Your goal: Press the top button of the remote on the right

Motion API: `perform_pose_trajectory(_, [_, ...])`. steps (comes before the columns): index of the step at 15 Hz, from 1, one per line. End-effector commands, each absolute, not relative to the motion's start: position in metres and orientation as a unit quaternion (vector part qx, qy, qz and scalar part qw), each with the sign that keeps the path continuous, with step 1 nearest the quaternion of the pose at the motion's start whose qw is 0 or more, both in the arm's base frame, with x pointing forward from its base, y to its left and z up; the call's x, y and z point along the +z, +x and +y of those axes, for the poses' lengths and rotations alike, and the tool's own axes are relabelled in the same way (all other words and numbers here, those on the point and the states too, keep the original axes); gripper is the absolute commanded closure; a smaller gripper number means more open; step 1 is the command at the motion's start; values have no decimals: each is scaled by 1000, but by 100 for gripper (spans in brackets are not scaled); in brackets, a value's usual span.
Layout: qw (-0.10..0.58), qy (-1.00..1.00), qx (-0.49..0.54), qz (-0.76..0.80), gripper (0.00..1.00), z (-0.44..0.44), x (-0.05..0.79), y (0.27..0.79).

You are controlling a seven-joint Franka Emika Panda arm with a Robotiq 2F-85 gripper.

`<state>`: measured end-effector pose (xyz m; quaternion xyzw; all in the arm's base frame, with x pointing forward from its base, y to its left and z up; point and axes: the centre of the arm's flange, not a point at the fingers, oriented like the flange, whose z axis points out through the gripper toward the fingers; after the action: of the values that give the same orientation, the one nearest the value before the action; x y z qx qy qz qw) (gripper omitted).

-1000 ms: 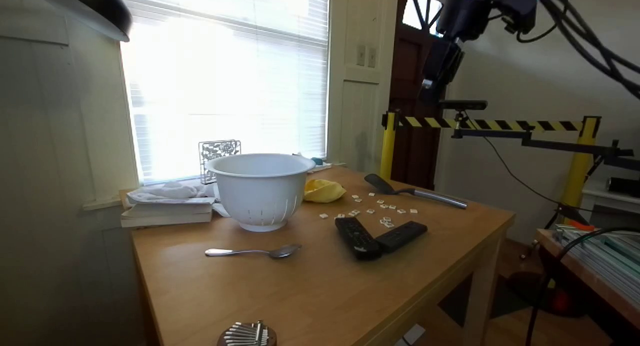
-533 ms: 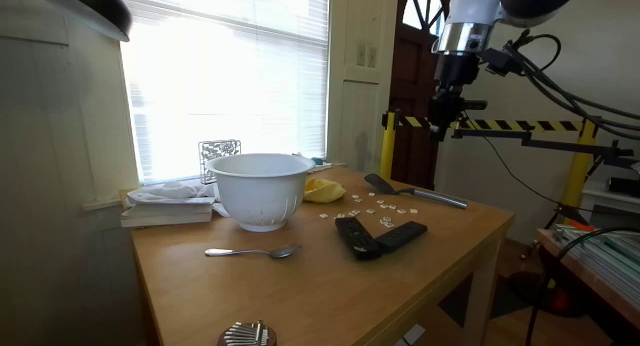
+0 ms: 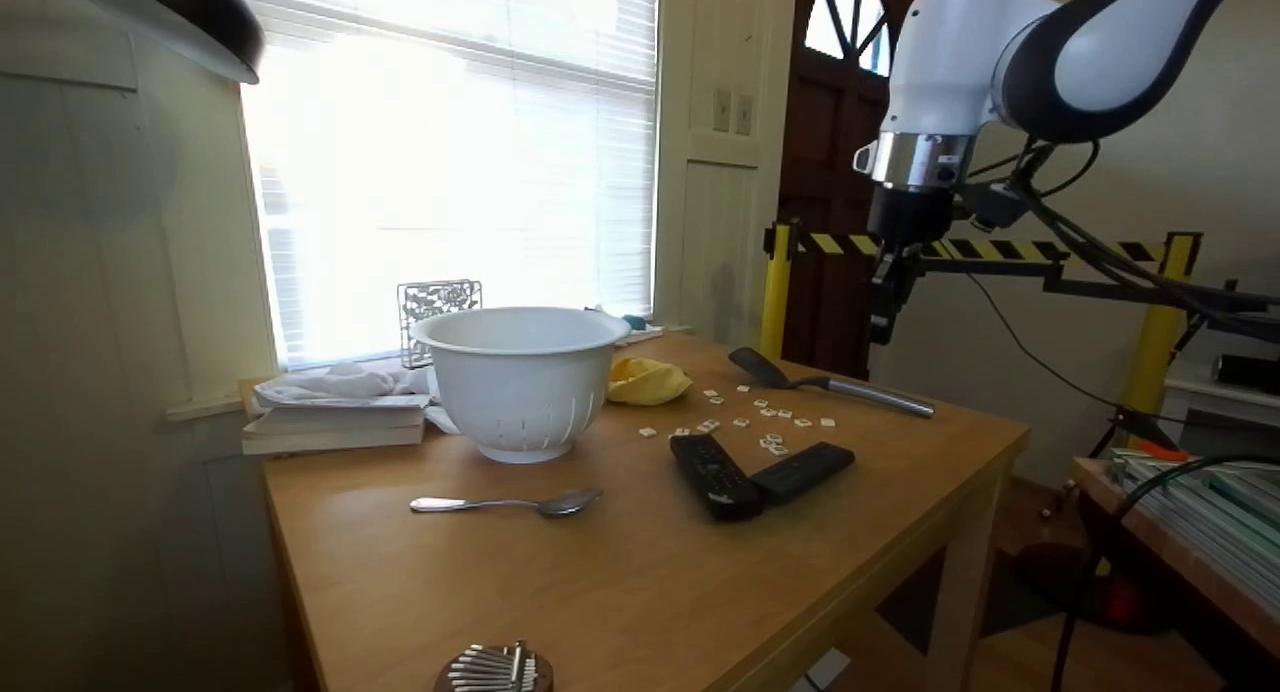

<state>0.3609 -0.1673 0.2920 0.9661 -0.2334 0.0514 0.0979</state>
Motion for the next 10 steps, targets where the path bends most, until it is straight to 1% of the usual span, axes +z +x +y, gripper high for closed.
perform_pose_trajectory(1, [125, 967, 49, -216, 99, -177, 249, 368])
perform_pose_trajectory(2, [130, 967, 21, -219, 99, -178, 243, 368])
perform_pose_trajectory(3, [114, 969, 39, -218, 99, -171, 265, 360])
perform_pose_trajectory(8, [118, 969, 22, -217, 99, -174, 249, 362])
perform_pose_trajectory(10, [114, 968, 10, -224, 99, -174, 228, 365])
